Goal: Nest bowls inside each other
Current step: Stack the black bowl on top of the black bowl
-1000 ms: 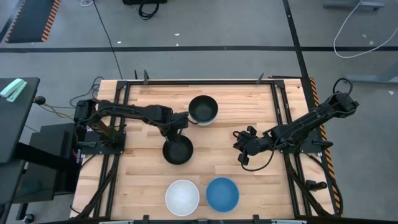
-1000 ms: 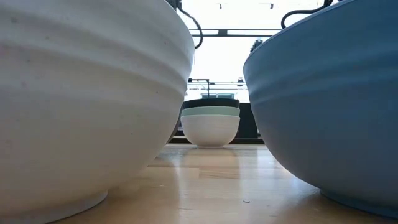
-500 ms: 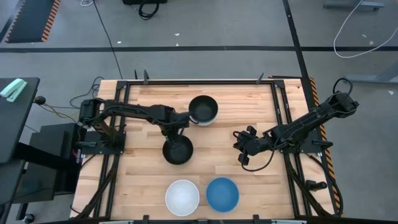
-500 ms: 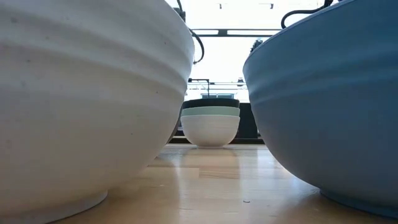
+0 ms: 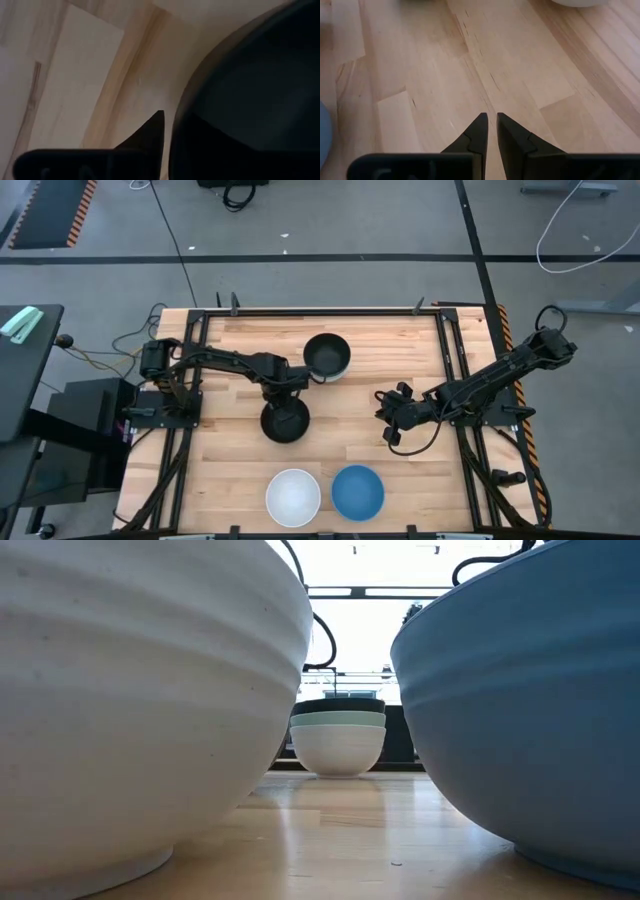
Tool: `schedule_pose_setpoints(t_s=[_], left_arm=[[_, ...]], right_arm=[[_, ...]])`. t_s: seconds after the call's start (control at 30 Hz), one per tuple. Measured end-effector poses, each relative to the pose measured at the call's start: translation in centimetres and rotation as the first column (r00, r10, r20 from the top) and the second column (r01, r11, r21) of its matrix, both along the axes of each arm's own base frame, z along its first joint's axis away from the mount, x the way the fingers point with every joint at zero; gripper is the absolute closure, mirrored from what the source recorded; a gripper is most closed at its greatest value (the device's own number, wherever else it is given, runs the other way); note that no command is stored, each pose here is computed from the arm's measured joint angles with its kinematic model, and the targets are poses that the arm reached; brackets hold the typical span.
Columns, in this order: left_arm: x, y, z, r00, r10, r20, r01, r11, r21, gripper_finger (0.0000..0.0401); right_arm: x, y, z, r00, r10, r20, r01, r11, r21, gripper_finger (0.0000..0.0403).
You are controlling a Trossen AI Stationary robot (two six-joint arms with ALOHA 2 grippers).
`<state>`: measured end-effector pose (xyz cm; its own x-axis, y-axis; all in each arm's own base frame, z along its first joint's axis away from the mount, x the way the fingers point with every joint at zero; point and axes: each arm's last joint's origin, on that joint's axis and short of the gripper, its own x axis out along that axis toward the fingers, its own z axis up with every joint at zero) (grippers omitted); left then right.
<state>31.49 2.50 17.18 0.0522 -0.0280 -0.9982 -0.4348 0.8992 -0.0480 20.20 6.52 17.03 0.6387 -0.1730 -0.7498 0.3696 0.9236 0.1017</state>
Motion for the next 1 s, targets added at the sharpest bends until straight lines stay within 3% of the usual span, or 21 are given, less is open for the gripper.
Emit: schedule_pose_setpoints(t_s=[0.23,0.57,0.83,1.0], left_arm=[[0.1,0.0,0.2,1.000,-0.024,0.013,0.024,1.000,-0.019,0.0388],[1.0,0.1,2.1,0.998,-0.050,0.025,0.050,0.998,0.023,0.0391],[1.9,0.2,5.7,0.992,-0.116,0.044,0.115,0.993,0.020,0.0391],[2.6,0.9,9.4,0.987,-0.129,0.093,0.126,0.991,0.038,0.0390]], right_arm=[[0.0,0.0,0.0,1.000,0.000,0.000,0.000,1.000,0.000,0.0354],[0.0,0.0,0.0,1.000,0.002,-0.002,-0.002,1.000,-0.003,0.0355],[0.0,0.0,0.0,1.000,0.007,-0.004,-0.007,1.000,-0.007,0.0355],[0.0,0.0,0.0,1.000,0.017,-0.007,-0.017,1.000,-0.015,0.0355]])
